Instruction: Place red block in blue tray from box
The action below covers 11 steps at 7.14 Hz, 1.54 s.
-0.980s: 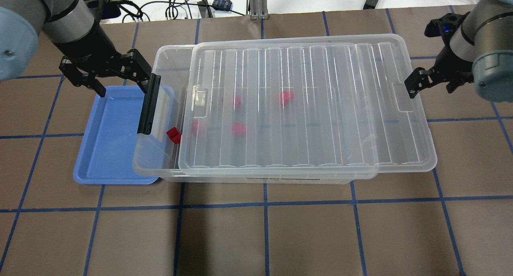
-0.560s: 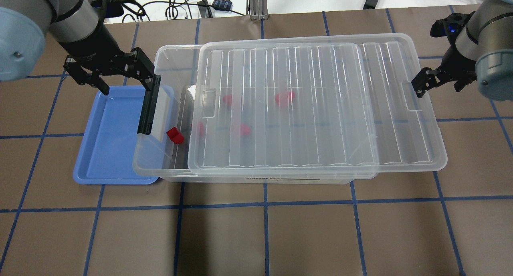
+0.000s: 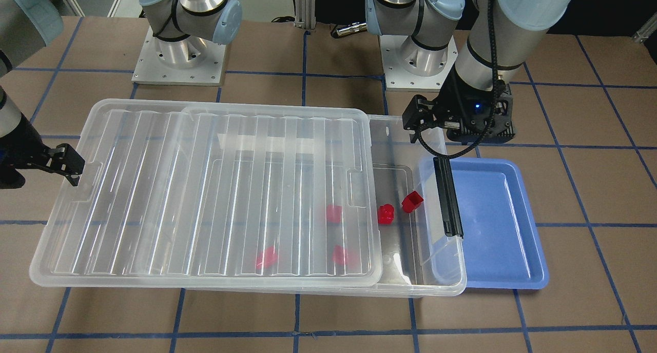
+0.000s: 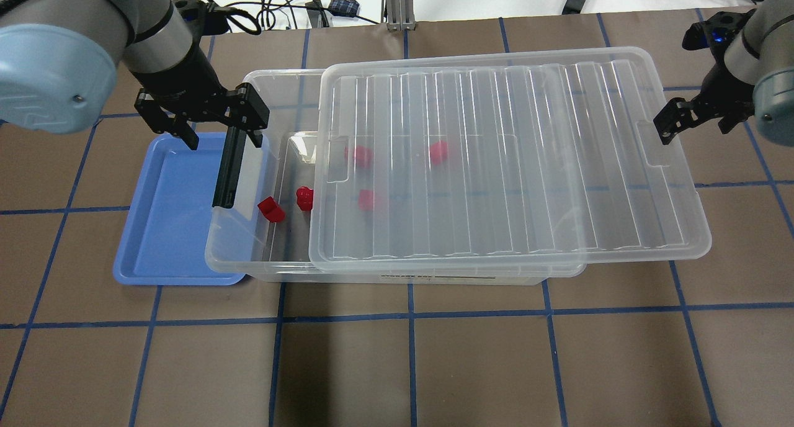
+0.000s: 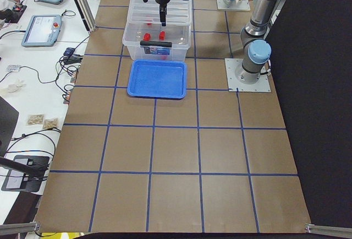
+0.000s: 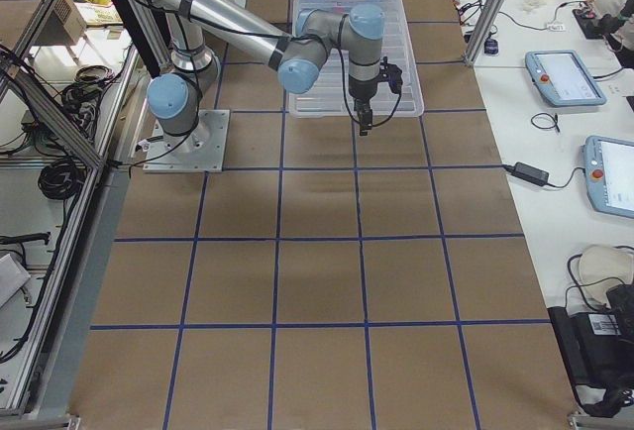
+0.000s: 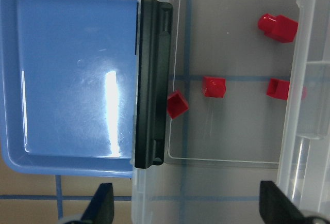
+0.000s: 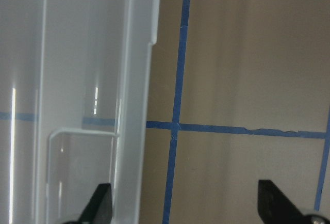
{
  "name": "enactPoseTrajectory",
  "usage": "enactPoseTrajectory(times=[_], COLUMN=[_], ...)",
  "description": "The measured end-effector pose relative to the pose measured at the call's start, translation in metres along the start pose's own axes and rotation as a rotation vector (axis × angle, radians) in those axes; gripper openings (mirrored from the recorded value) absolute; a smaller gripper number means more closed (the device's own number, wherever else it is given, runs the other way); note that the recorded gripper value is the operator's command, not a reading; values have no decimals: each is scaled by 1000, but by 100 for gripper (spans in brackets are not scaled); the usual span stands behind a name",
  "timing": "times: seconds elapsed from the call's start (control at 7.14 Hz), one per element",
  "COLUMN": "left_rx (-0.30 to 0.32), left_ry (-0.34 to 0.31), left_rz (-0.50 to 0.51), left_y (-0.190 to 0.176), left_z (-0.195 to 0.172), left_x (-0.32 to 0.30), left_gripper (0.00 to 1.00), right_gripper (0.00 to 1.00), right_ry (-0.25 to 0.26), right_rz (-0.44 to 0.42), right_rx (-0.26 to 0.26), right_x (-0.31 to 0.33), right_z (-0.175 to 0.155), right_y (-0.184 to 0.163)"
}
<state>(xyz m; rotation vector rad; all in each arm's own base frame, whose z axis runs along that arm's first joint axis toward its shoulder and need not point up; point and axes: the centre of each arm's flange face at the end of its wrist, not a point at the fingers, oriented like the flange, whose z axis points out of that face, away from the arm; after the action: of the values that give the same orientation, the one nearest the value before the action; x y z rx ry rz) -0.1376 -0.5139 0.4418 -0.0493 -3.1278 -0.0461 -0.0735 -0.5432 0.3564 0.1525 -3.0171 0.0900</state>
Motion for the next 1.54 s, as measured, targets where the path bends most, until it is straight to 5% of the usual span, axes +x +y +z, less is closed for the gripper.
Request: enactPoseTrajectory(times=[0.7, 0.98, 1.54], left_rx=[14, 27, -21], left_ry=[8, 9, 9], left_rz=[23, 38, 46], left_y=[-5, -9, -13], left_z=[67, 96, 136], left_x=[11, 20, 22], left_gripper=[93, 83, 78], right_gripper=[100, 100, 100], right_ry=[2, 3, 3], right_rz=[5, 11, 23], right_rx=[-3, -4, -6], right_x=[22, 28, 39], right_z=[1, 1, 3], right_y=[3, 4, 8])
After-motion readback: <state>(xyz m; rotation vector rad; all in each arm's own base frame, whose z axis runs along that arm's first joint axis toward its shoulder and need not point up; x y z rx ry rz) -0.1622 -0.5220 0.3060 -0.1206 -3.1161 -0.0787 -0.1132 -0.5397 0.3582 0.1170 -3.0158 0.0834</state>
